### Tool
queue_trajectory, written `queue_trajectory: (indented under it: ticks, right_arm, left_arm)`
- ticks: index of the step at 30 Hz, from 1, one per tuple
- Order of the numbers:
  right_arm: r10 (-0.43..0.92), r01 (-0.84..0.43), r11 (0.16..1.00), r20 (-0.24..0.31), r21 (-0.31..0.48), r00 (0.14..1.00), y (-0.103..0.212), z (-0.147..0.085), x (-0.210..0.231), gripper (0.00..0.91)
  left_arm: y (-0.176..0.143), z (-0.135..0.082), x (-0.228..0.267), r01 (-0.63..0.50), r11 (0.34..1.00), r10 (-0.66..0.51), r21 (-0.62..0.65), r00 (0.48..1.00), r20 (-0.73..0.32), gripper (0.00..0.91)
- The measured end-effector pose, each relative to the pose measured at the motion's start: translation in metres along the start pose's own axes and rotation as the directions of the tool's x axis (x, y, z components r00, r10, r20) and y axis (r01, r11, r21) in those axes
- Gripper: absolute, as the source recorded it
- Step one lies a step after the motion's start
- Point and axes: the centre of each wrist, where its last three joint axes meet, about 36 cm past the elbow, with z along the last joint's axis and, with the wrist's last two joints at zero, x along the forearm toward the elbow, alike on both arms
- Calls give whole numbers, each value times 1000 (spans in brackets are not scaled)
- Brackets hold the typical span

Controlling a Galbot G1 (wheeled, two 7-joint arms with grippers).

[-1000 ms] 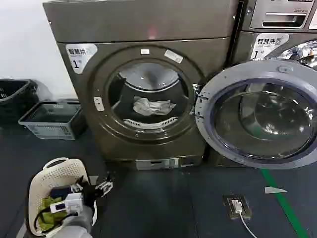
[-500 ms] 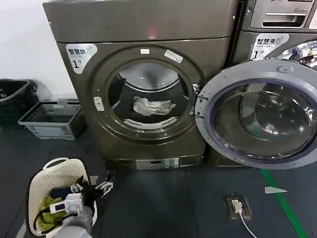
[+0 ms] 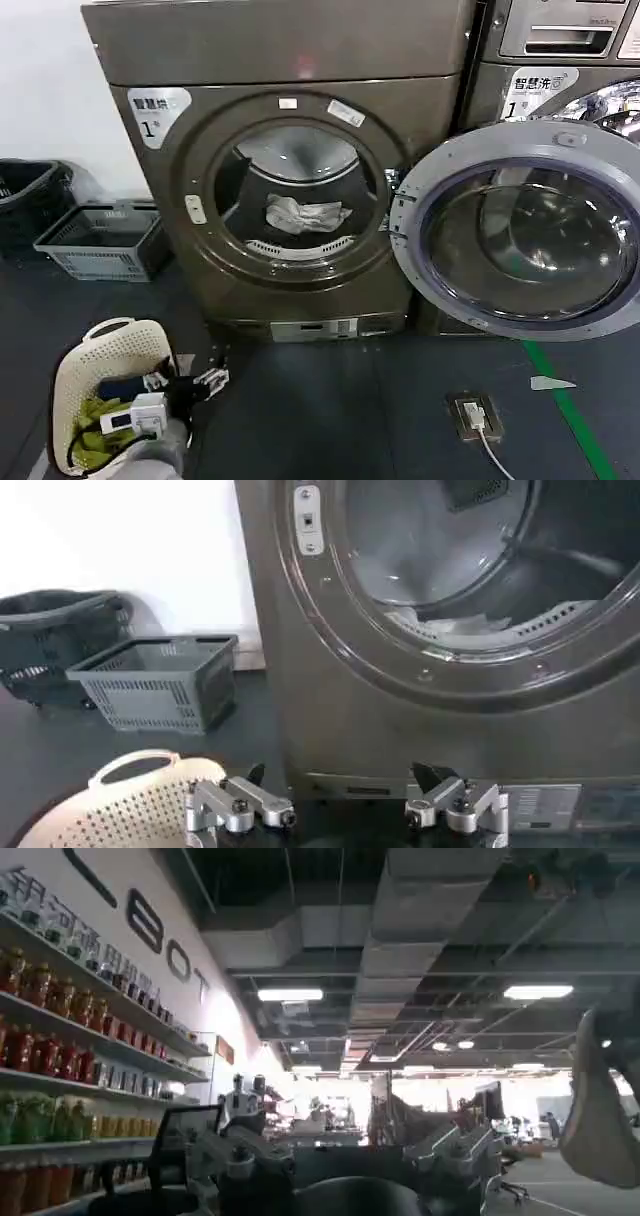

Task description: Grasp the clothes from the dryer.

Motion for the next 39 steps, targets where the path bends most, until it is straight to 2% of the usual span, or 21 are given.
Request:
queue_trajectory:
  ticks: [27, 39]
  right_arm:
    - [9, -9, 1000, 1, -5, 1000, 0, 4, 0, 907]
    - [32, -31, 999, 37, -28, 999, -1, 2, -2, 907]
  left_arm:
    - [0, -1, 1, -3, 1000, 3, 2, 1000, 5, 907]
    - [0, -4, 4, -10, 1000, 10, 1, 1000, 15, 907]
